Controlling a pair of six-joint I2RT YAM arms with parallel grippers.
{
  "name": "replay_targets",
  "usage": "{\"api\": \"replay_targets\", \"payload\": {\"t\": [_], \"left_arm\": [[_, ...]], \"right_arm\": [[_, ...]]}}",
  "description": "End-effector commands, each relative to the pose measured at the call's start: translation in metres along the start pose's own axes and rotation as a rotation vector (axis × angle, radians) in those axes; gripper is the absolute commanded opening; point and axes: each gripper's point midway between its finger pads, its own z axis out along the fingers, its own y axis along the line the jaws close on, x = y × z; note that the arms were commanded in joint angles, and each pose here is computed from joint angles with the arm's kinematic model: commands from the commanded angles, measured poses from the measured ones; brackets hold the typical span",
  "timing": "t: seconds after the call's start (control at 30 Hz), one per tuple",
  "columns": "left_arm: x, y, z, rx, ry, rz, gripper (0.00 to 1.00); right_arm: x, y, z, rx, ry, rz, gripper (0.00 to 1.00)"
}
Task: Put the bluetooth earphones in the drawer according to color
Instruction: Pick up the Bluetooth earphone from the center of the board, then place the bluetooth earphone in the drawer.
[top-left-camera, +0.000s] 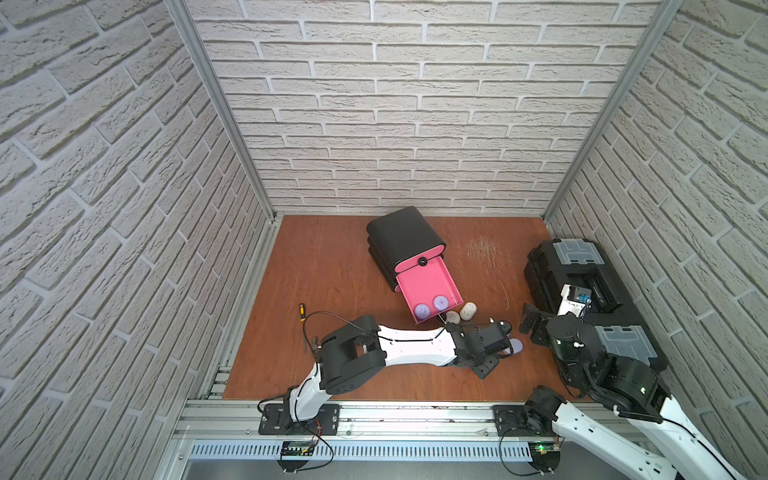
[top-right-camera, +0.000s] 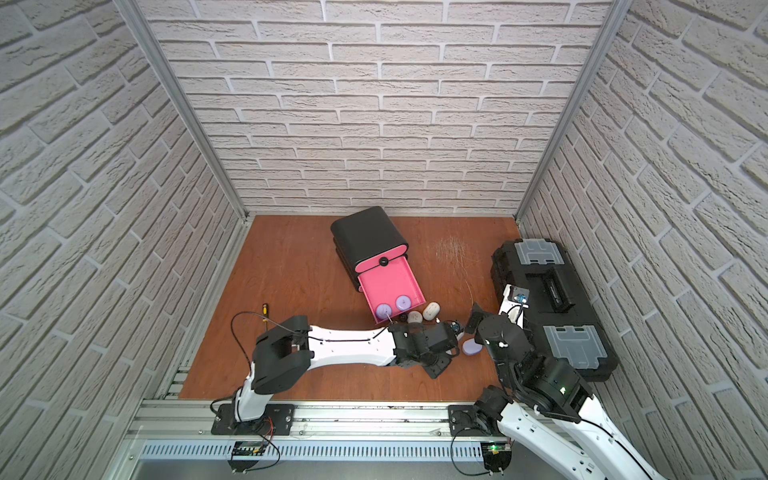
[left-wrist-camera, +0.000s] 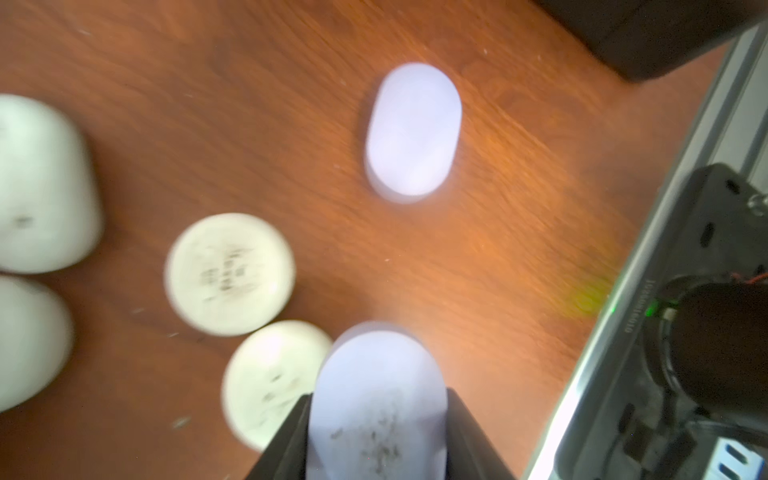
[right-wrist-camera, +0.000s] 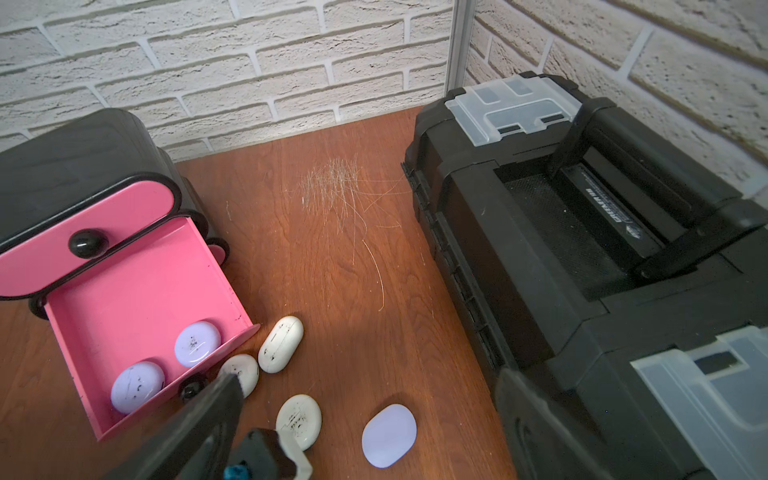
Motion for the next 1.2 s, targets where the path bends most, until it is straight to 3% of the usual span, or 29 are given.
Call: {"api": "replay_targets", "payload": {"t": [0.0,0.2,0.6,0.8,1.17], "left_arm": [[-0.015,0.021,-0.021,-0.048,-0.071,-0.035,0.29],[-0.021,0.055,-0.050,-0.114,-0.106,-0.054,0.29],[-0.013,0.169,-0.096,-0.288,-0.123,-0.201,0.31],[-0.008,0.202,-0.090,-0.306,-0.097,-0.253,0.31],[-0.016,0.221,-0.060,-0.337,-0.035,-0.245,0.32]], "right_arm": [[-0.001,-0.005,0.000,0.021,-0.021,0.020,0.99],[0.004,0.002,0.005,0.017,0.007,-0.004,0.99],[0.037,0.028,0.024,-0.036,0.127,-0.033,0.99],[0.057,0.036,0.035,-0.037,0.181,-0.039,0.99],[0.077,0.039,0.046,-0.019,0.236,-0.056,0.99]]}}
